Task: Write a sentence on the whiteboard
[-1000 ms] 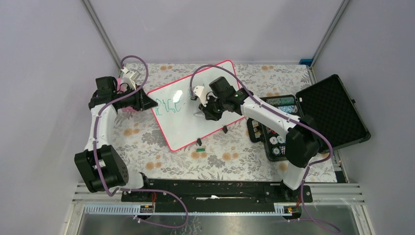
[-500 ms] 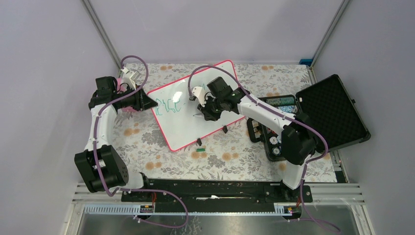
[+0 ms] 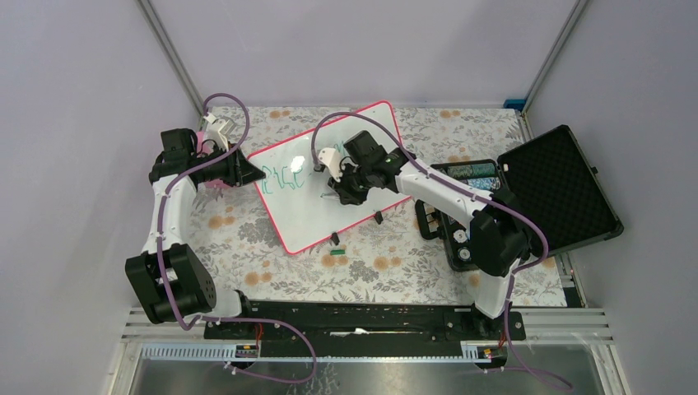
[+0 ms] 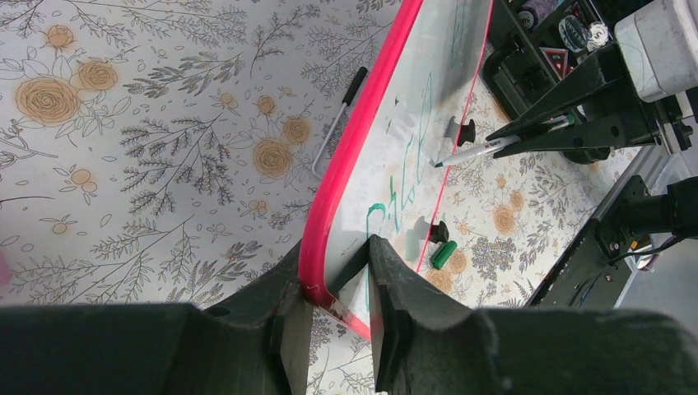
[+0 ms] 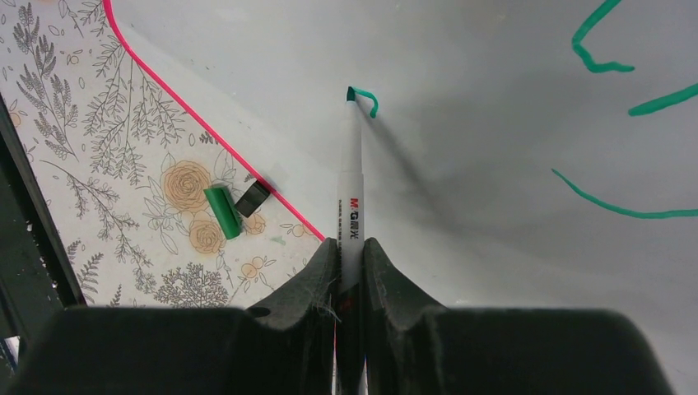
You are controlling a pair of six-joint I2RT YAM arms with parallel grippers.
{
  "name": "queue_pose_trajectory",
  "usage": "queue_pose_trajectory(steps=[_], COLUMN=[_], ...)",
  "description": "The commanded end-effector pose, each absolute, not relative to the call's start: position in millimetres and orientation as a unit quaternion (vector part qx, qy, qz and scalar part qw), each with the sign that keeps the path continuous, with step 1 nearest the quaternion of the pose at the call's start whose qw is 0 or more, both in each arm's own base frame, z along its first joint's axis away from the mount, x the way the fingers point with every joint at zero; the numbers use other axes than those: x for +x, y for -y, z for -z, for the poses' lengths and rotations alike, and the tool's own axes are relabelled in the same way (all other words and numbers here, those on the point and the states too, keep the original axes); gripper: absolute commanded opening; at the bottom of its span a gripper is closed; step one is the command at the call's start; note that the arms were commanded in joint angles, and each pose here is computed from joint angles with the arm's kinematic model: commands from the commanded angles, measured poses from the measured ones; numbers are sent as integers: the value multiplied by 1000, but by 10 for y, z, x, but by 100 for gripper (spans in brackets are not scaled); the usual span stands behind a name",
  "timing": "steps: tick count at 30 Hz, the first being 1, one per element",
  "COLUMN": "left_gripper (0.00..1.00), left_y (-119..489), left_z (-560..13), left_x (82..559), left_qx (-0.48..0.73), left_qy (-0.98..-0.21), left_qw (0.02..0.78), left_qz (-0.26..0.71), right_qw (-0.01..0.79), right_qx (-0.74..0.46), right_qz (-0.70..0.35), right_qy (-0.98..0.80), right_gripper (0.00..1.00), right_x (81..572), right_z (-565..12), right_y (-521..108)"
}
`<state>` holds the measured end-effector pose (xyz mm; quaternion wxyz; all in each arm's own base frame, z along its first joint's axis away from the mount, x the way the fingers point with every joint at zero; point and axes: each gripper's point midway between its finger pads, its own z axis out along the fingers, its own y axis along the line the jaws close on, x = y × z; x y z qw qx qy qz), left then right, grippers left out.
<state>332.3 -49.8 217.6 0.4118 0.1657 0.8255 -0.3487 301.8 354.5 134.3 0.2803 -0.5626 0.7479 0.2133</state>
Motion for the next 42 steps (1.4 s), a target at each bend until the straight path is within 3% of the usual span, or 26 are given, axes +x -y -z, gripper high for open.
queue_pose_trajectory(steps=[1,12,42], left_gripper=[0,0,0], left_y=[485,483,484], left_z=[-2245,-2235,-2258], left_x=[3358,3363,3372], left_qx=[202,201,201], left_qy=[-815,-816,-815], left_qw=[438,436,438], left_qz=[320,321,322], right_qw=[283,274,320], right_qx=[-575,-584,-559], right_qz=[-212,-207,-171], right_qy=[-737,-736,-746], right_gripper=[0,0,0], right_x=[3008,2910,3294], right_z=[-1345,-1280,-1546], right_y=[-3605,-3497,-3374])
